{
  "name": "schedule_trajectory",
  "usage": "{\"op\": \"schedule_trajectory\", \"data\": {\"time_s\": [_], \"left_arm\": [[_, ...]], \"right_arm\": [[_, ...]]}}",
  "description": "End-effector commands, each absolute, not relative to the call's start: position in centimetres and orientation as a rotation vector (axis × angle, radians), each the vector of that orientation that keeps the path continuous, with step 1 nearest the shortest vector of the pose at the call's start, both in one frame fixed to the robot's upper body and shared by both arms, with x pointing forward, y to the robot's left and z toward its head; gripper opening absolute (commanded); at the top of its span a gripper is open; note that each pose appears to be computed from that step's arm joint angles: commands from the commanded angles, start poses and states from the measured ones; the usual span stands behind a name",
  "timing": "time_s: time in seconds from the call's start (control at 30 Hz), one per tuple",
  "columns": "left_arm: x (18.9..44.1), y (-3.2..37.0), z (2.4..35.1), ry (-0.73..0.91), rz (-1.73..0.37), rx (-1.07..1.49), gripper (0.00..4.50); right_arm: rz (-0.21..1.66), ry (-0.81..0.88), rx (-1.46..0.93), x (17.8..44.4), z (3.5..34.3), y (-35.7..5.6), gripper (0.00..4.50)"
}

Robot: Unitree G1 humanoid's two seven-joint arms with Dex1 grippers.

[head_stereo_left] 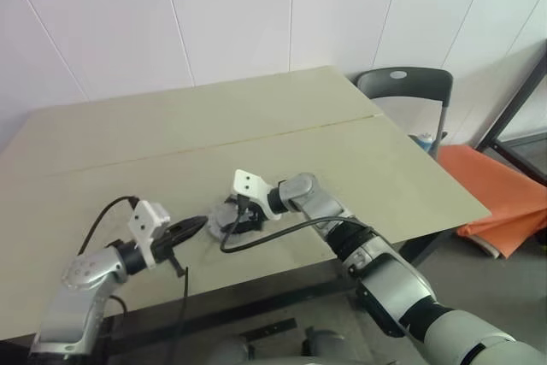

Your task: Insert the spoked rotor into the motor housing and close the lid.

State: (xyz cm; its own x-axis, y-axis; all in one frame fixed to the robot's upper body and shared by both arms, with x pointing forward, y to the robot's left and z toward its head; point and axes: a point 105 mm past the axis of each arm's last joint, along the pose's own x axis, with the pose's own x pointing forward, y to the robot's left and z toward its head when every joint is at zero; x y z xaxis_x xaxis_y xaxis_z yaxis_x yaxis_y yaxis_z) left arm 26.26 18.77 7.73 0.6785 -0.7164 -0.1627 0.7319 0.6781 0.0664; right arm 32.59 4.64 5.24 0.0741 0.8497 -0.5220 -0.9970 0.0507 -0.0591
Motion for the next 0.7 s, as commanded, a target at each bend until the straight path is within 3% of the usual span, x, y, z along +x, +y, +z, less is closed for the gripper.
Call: {"op": "schedule_trajectory", "data": {"time_s": [0.03,0.23,0.4,0.53,0.7], "left_arm": [[27.6,18.1,8.0,0.102,-0.838,0.141,0.00],[30.0,16.8,5.2,0.174,-0.862,0.086,0.00],[29.6,15.7,1.4,0.358,-0.958,0.147,0.00],[29.5,15.9,1.4,0.397,-0.995,0.156,0.00],[28.8,16.8,1.2,0.467,-1.026,0.170,0.00]], "right_arm": [[1.417,0.580,-0.516,32.2,1.3,2.2,3.23],[1.433,0.539,-0.513,32.2,2.4,3.0,3.23],[1.432,0.527,-0.468,32.5,3.8,3.7,3.23],[1.418,0.534,-0.407,32.9,5.5,4.1,4.46],[1.392,0.536,-0.380,33.5,6.5,4.4,4.46]]}}
